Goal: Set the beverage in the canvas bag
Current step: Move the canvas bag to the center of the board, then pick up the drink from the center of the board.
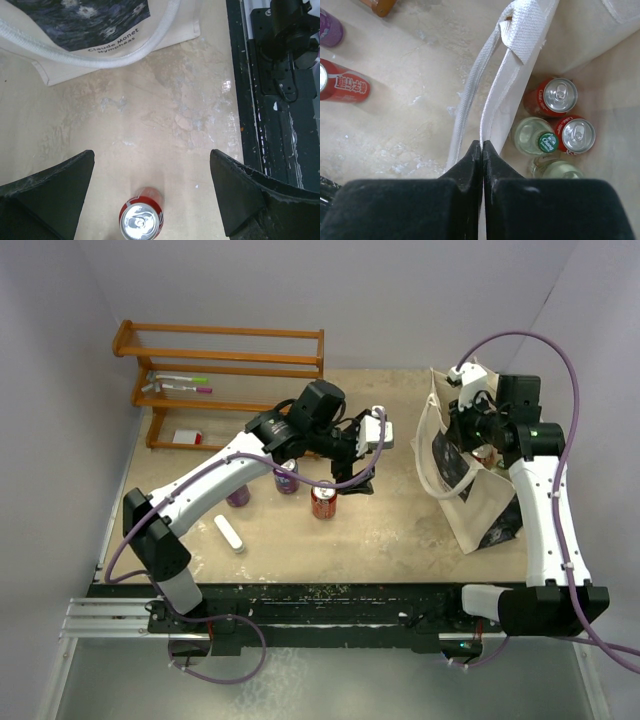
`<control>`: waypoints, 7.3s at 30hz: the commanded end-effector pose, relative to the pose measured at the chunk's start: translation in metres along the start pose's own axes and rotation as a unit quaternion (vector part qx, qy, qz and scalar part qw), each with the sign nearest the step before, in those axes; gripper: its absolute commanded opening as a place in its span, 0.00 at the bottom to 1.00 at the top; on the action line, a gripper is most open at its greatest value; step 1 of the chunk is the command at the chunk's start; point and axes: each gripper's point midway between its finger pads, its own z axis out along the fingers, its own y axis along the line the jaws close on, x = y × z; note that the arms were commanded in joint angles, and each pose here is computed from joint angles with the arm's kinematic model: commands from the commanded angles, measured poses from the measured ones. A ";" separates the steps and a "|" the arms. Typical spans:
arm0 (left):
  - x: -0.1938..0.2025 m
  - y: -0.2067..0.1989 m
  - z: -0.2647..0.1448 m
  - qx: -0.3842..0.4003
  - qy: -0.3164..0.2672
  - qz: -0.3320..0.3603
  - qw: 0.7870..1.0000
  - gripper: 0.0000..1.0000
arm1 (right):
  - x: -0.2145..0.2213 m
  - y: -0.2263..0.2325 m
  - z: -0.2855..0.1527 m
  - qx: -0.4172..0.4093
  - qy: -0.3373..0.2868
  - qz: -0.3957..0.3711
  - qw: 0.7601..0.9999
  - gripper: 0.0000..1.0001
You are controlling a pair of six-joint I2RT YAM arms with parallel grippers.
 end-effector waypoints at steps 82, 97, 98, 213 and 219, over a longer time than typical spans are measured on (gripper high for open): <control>0.097 0.107 -0.181 -0.249 0.007 -0.063 0.966 0.99 | -0.121 0.239 0.012 -0.227 -0.156 -0.159 0.948 0.02; 0.103 0.097 -0.166 -0.210 -0.006 -0.063 0.976 0.98 | -0.099 0.218 0.003 -0.192 -0.152 -0.192 0.950 0.41; 0.104 0.098 -0.165 -0.210 -0.006 -0.064 0.976 0.98 | -0.099 0.218 0.001 -0.191 -0.153 -0.196 0.950 0.42; 0.128 0.103 -0.251 -0.329 -0.060 -0.153 0.930 0.99 | 0.074 0.278 0.156 -0.292 0.147 -0.316 0.890 0.68; 0.126 0.103 -0.250 -0.325 -0.065 -0.153 0.931 0.99 | 0.083 0.278 0.154 -0.299 0.157 -0.313 0.888 0.65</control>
